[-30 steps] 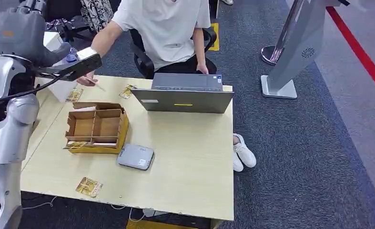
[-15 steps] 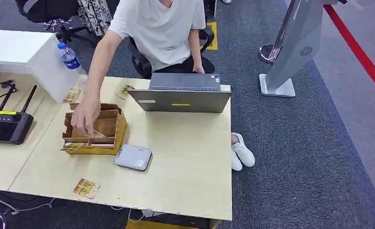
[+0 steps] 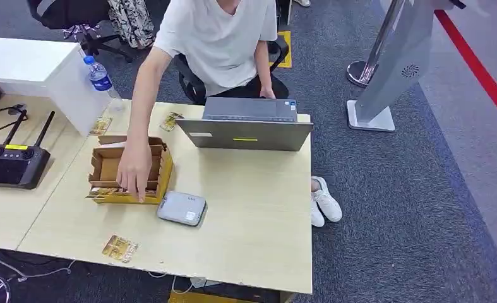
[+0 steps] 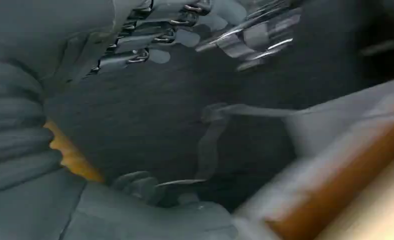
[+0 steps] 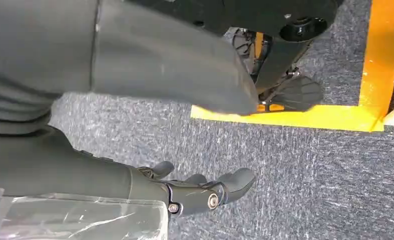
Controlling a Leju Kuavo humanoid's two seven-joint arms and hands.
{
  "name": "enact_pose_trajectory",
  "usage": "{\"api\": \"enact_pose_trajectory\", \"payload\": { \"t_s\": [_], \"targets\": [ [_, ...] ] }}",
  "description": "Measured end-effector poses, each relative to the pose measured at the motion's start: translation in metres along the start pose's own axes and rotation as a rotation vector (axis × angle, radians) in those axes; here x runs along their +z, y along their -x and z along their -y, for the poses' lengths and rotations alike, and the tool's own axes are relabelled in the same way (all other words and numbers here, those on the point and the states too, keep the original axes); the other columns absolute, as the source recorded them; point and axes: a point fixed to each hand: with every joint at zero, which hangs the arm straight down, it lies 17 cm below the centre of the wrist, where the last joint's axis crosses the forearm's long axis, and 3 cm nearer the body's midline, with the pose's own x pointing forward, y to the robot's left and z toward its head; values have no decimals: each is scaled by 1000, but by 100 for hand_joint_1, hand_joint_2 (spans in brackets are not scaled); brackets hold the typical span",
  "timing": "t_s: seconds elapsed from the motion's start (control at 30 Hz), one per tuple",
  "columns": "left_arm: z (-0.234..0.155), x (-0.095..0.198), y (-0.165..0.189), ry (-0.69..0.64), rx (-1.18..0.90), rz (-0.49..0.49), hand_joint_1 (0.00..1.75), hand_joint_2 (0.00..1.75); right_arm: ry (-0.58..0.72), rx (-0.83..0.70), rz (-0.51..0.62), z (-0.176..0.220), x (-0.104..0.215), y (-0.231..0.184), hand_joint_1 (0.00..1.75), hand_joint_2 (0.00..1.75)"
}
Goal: Pass the card to the sensor for recognition and then transmit it.
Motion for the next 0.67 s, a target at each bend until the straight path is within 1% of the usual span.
{"api": "enact_pose_trajectory", "payload": {
  "t_s": [0.03,0.07,0.13,0.17,0.23,0.3,0.37,0.47,0.57,0.6,0.63,0.67],
  "targets": [
    [2,10,34,3,-3,-74,0,0,0,5,4,0,0,-2,0,175],
    [4,19,59,5,-1,-123,0,0,0,10,8,0,0,-3,0,175],
    [7,33,93,7,10,-193,0,0,1,10,12,1,-1,-4,0,175],
    [9,38,105,8,14,-220,0,175,1,10,12,1,-1,-4,0,175],
    [11,47,124,11,15,-270,0,175,4,17,14,2,-1,-4,0,175],
    [17,58,147,34,-7,-339,0,175,11,34,16,3,-1,-4,0,175],
    [30,77,178,80,-54,-410,0,175,16,55,17,4,-1,-5,0,175],
    [53,114,229,167,-167,-508,0,175,20,81,10,5,-2,-7,0,175],
    [69,145,266,246,-278,-579,0,175,17,89,-1,5,-2,-4,0,175],
    [71,152,274,260,-300,-596,0,175,15,89,-2,5,-2,-3,0,0],
    [73,156,278,272,-319,-603,0,0,17,87,-6,7,-2,-2,0,0],
    [75,161,283,283,-339,-615,0,0,18,81,-7,7,-2,-2,0,0]
  ]
}}
